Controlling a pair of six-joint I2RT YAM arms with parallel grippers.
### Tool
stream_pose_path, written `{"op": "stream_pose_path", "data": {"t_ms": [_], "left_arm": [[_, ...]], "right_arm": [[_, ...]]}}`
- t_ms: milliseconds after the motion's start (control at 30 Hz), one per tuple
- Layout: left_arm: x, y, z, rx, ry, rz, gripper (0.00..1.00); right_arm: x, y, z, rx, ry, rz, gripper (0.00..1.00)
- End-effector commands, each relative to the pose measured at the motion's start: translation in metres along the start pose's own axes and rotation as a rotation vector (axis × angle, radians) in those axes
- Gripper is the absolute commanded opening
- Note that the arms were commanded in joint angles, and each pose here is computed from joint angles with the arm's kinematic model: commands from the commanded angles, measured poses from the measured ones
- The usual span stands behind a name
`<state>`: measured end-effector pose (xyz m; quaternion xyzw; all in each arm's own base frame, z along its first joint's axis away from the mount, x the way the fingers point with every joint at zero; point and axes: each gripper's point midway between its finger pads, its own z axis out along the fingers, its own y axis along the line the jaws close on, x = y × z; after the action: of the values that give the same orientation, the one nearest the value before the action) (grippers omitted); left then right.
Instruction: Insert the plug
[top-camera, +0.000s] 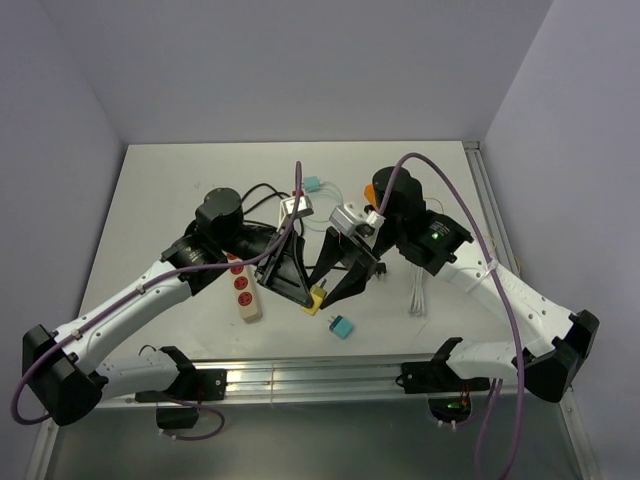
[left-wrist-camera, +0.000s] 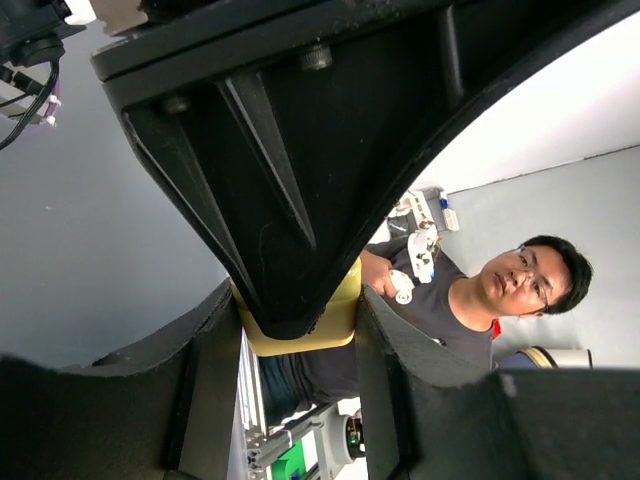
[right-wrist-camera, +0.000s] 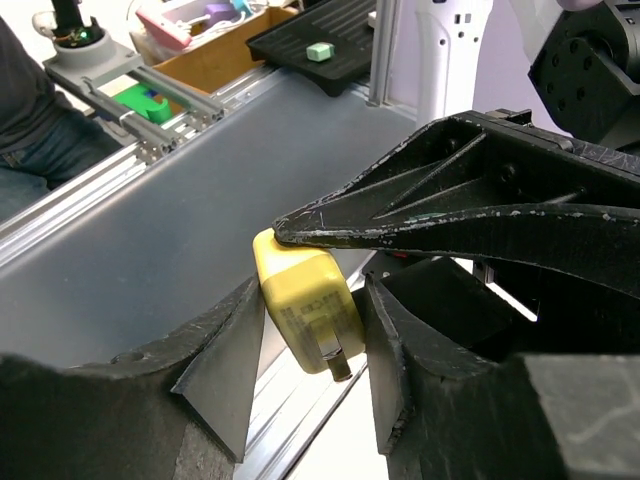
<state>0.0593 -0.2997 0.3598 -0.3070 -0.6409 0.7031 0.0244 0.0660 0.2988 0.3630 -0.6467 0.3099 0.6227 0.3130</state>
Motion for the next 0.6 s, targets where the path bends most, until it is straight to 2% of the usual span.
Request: {"op": "stream_pose_path", "data": {"t_ms": [0,100,133,200,233,300,333,433,533,567], "left_arm": [[-0.008,-0.005,0.0,-0.012,-0.053,0.075,0.0],[-0.014,0.002,-0.003,-0.061,-0.088,0.075,0.16],[-0.015,0.007,-0.005,-0.078,-0.1,0.08,0.31],[-0.022,0.014,-0.015,-0.117,-0.141,0.074,0.43],[-0.024,0.017,-0.018,-0.122,-0.159,0.071,0.58],[-0.032,0.02,-0.03,-0.151,-0.215,0.08,0.74],[-0.037,0.022,-0.033,-0.169,-0.237,0.099,0.89],[-0.043,0.025,-0.038,-0.192,-0.258,0.113,0.99],[-0.047,0.038,-0.044,-0.298,-0.287,0.122,1.0],[-0.058,0.049,-0.052,-0.395,-0.354,0.131,1.0]], "right_arm": [[-0.011,0.005,0.003,-0.03,-0.006,-0.025,0.0],[-0.005,0.004,0.003,-0.006,0.003,0.011,0.0],[-0.001,0.002,0.003,0.008,0.008,0.021,0.0],[0.001,0.003,0.002,0.031,0.013,0.032,0.0],[0.005,-0.002,0.002,0.057,0.014,0.025,0.0],[0.004,0.001,0.002,0.085,0.003,0.061,0.0],[0.008,-0.003,0.002,0.104,-0.006,0.045,0.0],[0.008,-0.003,0.001,0.148,-0.019,0.058,0.0],[0.007,-0.011,-0.002,0.22,-0.022,0.088,0.0],[0.006,-0.016,-0.003,0.259,-0.029,0.126,0.0]]}}
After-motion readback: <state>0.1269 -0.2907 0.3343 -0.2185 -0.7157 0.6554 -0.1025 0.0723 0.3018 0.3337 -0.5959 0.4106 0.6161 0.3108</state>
